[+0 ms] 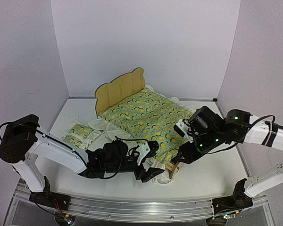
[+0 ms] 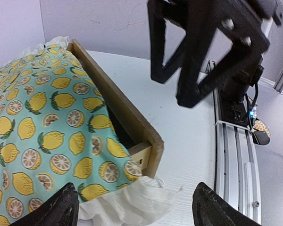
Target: Set up the pet bed
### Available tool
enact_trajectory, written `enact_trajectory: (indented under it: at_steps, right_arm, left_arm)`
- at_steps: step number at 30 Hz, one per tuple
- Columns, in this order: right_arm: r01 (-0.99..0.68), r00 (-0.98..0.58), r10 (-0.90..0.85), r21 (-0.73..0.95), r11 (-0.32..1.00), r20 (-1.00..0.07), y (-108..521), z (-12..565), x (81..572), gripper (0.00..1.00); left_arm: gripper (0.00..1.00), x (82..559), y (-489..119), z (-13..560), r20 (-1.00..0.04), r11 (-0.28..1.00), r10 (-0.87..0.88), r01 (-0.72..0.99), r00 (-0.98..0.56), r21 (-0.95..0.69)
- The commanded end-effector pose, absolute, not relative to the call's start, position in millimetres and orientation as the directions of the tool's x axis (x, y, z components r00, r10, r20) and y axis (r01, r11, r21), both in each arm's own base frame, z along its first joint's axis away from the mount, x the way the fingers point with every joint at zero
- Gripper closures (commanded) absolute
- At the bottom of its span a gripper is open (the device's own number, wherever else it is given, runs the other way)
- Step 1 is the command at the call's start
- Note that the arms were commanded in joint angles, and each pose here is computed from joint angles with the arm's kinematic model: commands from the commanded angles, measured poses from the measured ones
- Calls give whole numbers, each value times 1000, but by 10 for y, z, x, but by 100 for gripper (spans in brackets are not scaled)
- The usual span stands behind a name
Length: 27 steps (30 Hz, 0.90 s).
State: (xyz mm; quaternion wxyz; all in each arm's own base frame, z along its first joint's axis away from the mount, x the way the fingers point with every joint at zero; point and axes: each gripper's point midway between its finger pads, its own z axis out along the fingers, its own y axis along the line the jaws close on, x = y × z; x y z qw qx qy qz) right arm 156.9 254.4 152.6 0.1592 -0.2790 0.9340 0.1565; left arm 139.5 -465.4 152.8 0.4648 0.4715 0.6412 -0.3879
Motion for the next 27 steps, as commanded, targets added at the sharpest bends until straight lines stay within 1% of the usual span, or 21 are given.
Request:
enact_trajectory:
  at_steps: [1, 3, 4, 6, 9, 10, 12, 14, 15, 16, 19, 20, 22, 25, 27]
  right_arm:
    - [-617, -752, -446, 280, 735, -486, 2727, 1665, 1489, 51]
    - [-671, -714, -497, 276, 688, -494, 2843, 1552, 1333, 50]
    - [-691, -695, -511, 272, 670, -506, 2893, 1497, 1282, 49]
    - [-722, -664, -541, 254, 644, -516, 2932, 1342, 1202, 48]
    - [-765, -610, -581, 212, 608, -539, 2987, 1175, 1158, 48]
    - [-770, -605, -589, 206, 604, -536, 3005, 1103, 1163, 49]
    - [-781, -595, -610, 196, 593, -524, 3055, 937, 1165, 53]
    - [-787, -585, -625, 177, 591, -517, 3102, 796, 1197, 57]
    - [-787, -576, -630, 148, 598, -521, 3094, 744, 1244, 58]
    - [-792, -564, -629, 133, 596, -535, 3124, 734, 1283, 57]
    - [-815, -511, -627, 98, 571, -588, 3269, 727, 1386, 56]
    - [-819, -497, -619, 93, 567, -608, 3315, 710, 1415, 58]
    - [-797, -489, -595, 50, 601, -639, 3357, 679, 1546, 60]
    - [-792, -457, -600, -7, 610, -657, 3401, 563, 1627, 62]
    - [-781, -457, -595, -22, 624, -661, 3384, 474, 1656, 59]
  left_arm:
    - [17, 1390, -4731, 1415, -963, 366, 267, 929, -42, 61]
    - [19, 1511, -4746, 1289, -954, 427, 296, 899, -41, 93]
    - [23, 1567, -4754, 1231, -949, 449, 313, 886, -34, 117]
    - [39, 1697, -4753, 1199, -944, 494, 328, 857, -25, 149]
    - [64, 1811, -4677, 1267, -947, 521, 321, 840, -28, 152]
    - [70, 1834, -4640, 1274, -947, 524, 320, 839, -32, 149]
    - [85, 1865, -4575, 1320, -949, 528, 314, 837, -33, 145]
    - [96, 1894, -4533, 1348, -951, 526, 306, 840, -41, 133]
    - [99, 1880, -4524, 1364, -952, 515, 303, 848, -42, 127]
    - [100, 1859, -4513, 1387, -954, 503, 298, 855, -39, 122]
    - [100, 1823, -4480, 1449, -958, 487, 284, 867, -40, 108]
    - [100, 1818, -4468, 1459, -959, 481, 281, 871, -44, 101]
    - [100, 1834, -4452, 1496, -961, 481, 272, 872, -50, 91]
    - [100, 1875, -4436, 1489, -961, 486, 270, 870, -63, 79]
    - [100, 1895, -4433, 1478, -960, 490, 273, 868, -65, 80]
